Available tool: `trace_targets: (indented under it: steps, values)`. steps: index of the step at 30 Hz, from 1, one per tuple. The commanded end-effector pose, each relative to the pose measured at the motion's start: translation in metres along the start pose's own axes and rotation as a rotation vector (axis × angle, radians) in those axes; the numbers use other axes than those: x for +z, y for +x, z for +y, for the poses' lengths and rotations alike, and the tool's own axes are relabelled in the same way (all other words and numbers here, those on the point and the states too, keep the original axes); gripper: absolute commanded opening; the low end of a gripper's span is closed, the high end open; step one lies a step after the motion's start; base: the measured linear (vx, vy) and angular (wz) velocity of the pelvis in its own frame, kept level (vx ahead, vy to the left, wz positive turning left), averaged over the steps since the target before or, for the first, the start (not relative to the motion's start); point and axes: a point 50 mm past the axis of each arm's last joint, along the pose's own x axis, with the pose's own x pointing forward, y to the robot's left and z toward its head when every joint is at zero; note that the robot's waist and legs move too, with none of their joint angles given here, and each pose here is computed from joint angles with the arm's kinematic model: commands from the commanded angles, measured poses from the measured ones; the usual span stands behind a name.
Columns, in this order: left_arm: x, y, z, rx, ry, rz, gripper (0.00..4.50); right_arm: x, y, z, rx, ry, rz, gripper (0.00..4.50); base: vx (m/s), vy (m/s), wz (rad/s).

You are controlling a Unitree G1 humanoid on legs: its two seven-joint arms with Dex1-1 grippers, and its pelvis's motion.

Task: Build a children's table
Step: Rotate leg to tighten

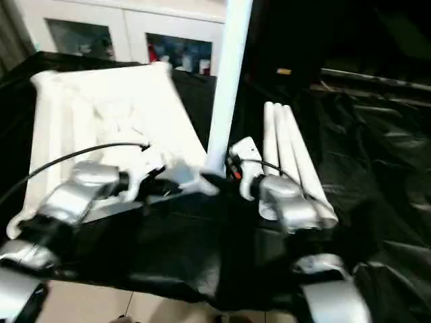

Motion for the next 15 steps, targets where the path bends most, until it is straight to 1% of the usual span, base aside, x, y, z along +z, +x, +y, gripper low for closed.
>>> trace_targets:
  steps: [1, 3, 4, 5, 6, 8, 9, 10, 12, 13, 14, 15]
  values:
    - [0.007, 0.020, -0.006, 0.060, -0.035, -0.006, 0.00, -0.025, 0.005, -0.004, -0.245, 0.130, 0.098, 2.72, 0.000, 0.000, 0.00]
    - [0.009, 0.024, -0.006, 0.071, -0.040, -0.007, 0.00, -0.026, 0.007, -0.003, -0.274, 0.143, 0.102, 2.72, 0.000, 0.000, 0.00]
    - [0.015, 0.033, -0.011, 0.077, -0.052, -0.015, 0.00, -0.028, 0.013, 0.004, -0.297, 0.158, 0.105, 2.72, 0.000, 0.000, 0.00]
    - [0.017, 0.036, -0.013, 0.075, -0.052, -0.018, 0.00, -0.027, 0.016, 0.009, -0.288, 0.155, 0.098, 2.72, 0.000, 0.000, 0.00]
    - [0.022, 0.042, -0.017, 0.063, -0.047, -0.028, 0.00, -0.024, 0.022, 0.017, -0.262, 0.143, 0.080, 2.72, 0.000, 0.000, 0.00]
    - [0.025, 0.045, -0.020, 0.053, -0.041, -0.037, 0.00, -0.020, 0.025, 0.023, -0.235, 0.112, 0.061, 2.72, 0.000, 0.000, 0.00]
    - [0.026, 0.046, -0.020, 0.053, -0.041, -0.038, 0.00, -0.019, 0.026, 0.024, -0.232, 0.098, 0.058, 3.28, 0.000, 0.000, 0.00]
    - [0.026, 0.046, -0.020, 0.051, -0.039, -0.038, 0.00, -0.018, 0.026, 0.024, -0.221, 0.086, 0.053, 3.42, 0.000, 0.000, 0.00]
    - [0.025, 0.046, -0.019, 0.053, -0.038, -0.037, 0.00, -0.017, 0.026, 0.024, -0.220, 0.079, 0.051, 3.47, 0.000, 0.000, 0.00]
    - [0.023, 0.044, -0.018, 0.051, -0.032, -0.031, 0.00, -0.014, 0.026, 0.023, -0.195, 0.050, 0.038, 3.61, 0.000, 0.000, 0.00]
    - [0.023, 0.043, -0.017, 0.050, -0.030, -0.030, 0.00, -0.013, 0.026, 0.023, -0.188, 0.044, 0.035, 3.76, 0.000, 0.000, 0.00]
    - [0.022, 0.042, -0.017, 0.048, -0.026, -0.028, 0.00, -0.012, 0.025, 0.022, -0.175, 0.032, 0.029, 3.76, 0.000, 0.000, 0.00]
